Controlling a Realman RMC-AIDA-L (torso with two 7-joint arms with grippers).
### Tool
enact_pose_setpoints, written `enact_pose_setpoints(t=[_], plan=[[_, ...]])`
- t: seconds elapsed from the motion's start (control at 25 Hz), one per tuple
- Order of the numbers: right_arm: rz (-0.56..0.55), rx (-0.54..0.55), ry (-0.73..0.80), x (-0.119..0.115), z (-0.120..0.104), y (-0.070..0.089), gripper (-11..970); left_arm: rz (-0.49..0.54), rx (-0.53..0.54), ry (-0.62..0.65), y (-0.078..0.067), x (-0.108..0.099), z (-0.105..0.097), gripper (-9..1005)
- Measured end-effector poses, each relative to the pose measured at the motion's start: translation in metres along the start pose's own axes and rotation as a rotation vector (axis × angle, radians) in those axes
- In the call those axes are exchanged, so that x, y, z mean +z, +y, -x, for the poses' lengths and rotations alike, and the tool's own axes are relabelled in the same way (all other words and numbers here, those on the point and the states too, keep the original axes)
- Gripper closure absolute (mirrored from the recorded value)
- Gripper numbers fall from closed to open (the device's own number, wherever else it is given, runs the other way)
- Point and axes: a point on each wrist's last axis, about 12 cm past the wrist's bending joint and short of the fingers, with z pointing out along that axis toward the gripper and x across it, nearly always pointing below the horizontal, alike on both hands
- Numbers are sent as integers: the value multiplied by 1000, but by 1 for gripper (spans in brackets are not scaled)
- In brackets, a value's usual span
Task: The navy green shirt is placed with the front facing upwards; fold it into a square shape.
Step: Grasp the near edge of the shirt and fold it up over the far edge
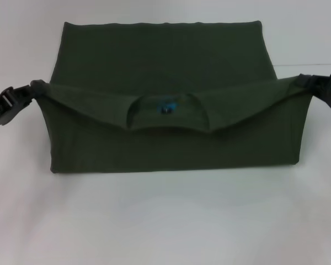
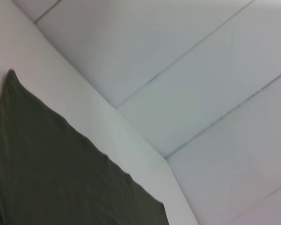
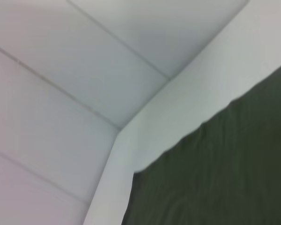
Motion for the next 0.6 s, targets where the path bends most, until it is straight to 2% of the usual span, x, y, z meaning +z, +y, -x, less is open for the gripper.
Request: enact_pose_setpoints(t=[0.24,0.6], plan=[[-17,-11,-82,12,1,2,917,20,31,-66,-1,21,-8,938],[-67,-43,-111,26,1,2,917,66,79,-131,-4,48,-15,937]])
